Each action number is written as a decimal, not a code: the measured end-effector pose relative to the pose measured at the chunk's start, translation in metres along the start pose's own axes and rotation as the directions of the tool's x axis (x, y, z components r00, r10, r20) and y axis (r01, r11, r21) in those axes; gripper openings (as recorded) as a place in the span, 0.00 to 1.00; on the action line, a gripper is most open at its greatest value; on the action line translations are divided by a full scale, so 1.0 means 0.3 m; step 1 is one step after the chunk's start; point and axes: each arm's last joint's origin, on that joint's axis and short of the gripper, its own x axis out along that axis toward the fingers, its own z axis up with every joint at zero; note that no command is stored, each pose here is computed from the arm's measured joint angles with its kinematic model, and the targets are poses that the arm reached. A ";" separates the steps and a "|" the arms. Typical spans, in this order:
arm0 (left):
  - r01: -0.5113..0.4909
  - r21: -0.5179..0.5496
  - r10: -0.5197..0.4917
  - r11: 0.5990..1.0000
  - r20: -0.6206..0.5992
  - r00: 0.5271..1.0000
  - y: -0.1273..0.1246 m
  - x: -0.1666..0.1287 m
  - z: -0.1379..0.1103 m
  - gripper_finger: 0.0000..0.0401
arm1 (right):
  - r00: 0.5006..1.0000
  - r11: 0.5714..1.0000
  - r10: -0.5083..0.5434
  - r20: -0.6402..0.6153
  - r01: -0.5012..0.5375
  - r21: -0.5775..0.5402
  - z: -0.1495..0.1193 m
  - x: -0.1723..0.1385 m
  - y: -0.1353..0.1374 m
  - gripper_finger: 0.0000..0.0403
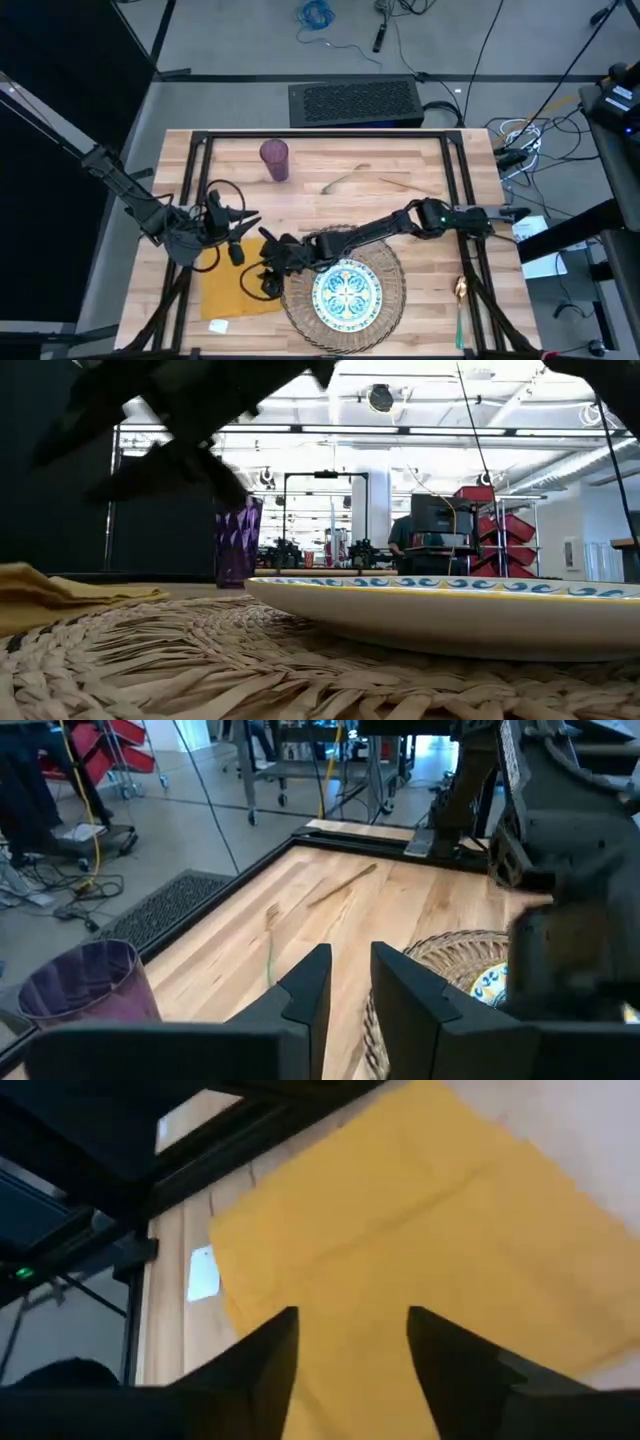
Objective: Set table place
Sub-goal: Fold the yellow table napkin
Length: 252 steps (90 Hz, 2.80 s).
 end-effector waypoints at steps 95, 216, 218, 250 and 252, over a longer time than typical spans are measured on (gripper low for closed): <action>0.223 -0.535 -0.483 0.815 -0.415 0.771 -0.269 -0.104 -0.233 0.15 | 0.818 0.812 -0.568 0.094 0.575 -0.101 0.141 -1.214 -0.038 0.41; 0.127 -0.395 -0.388 0.910 -0.705 0.593 -0.387 0.087 -0.470 0.15 | 0.815 0.807 -0.574 0.075 0.579 -0.114 0.140 -1.201 -0.041 0.41; 0.130 -0.395 -0.391 0.910 -0.708 0.588 -0.387 0.089 -0.470 0.15 | 0.815 0.807 -0.574 0.075 0.579 -0.114 0.140 -1.201 -0.041 0.41; 0.063 -0.421 -0.404 0.905 -0.802 0.439 -0.359 0.125 -0.476 0.15 | 0.817 0.809 -0.572 0.071 0.576 -0.116 0.139 -1.201 -0.041 0.41; 0.057 -0.416 -0.399 0.907 -0.811 0.429 -0.355 0.125 -0.478 0.15 | 0.817 0.809 -0.572 0.071 0.576 -0.117 0.139 -1.201 -0.041 0.41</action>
